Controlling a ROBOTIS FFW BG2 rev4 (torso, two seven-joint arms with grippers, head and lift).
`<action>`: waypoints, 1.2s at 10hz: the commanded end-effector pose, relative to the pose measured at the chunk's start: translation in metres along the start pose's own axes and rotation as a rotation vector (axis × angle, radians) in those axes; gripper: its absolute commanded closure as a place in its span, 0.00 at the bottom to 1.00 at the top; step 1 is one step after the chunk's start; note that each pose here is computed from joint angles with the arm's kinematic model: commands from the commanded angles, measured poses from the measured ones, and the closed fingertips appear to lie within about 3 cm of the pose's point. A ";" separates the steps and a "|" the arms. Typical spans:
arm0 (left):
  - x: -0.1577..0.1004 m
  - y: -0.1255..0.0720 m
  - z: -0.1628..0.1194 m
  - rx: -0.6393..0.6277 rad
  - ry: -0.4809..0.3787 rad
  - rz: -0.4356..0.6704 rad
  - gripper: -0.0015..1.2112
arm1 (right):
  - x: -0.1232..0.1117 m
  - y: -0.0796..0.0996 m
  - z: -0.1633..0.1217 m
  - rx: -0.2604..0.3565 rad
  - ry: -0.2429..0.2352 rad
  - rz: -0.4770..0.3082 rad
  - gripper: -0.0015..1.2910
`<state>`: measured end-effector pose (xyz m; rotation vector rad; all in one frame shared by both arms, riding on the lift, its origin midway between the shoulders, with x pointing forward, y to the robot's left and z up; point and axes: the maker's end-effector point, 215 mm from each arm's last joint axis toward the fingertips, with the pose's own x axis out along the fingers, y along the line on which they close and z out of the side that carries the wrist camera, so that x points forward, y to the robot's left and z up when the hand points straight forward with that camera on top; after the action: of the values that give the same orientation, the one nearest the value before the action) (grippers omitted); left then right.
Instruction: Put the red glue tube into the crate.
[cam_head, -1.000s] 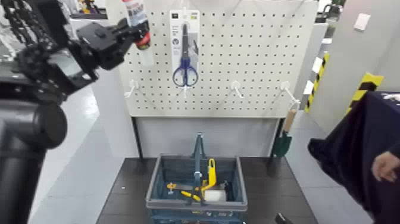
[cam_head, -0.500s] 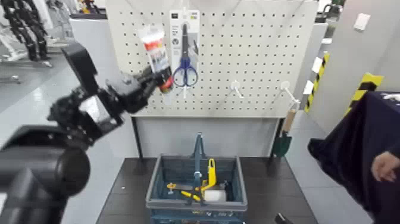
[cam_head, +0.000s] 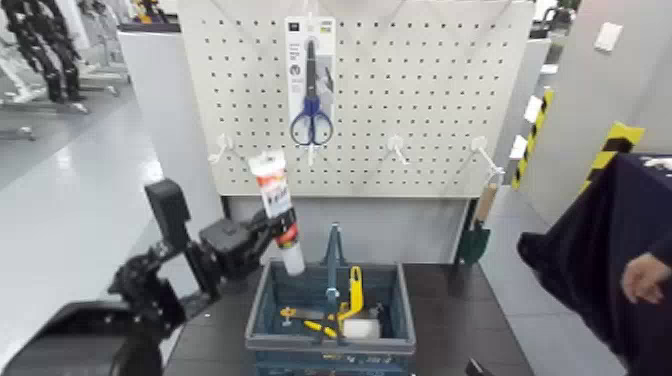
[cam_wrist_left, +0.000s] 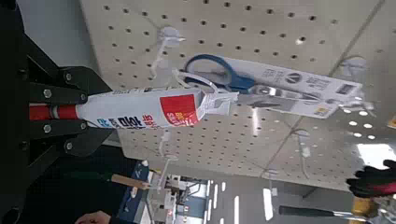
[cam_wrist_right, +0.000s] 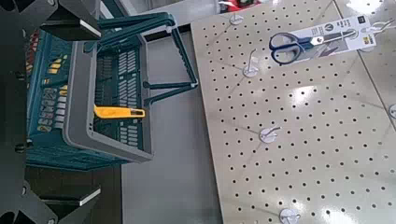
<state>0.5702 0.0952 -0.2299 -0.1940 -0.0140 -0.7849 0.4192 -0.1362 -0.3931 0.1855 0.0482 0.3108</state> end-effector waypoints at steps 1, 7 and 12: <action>-0.015 0.010 -0.061 -0.082 0.088 0.023 0.98 | 0.000 -0.001 0.000 0.001 0.000 0.000 0.11; -0.037 0.038 -0.151 -0.202 0.190 0.069 0.98 | 0.001 0.000 -0.001 0.005 0.001 0.002 0.11; -0.026 0.053 -0.142 -0.166 0.176 0.066 0.98 | 0.001 0.001 -0.001 0.003 0.002 0.009 0.11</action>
<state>0.5798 0.1222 -0.3806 -0.2828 0.2225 -0.7392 0.4198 -0.1344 -0.3938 0.1879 0.0501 0.3205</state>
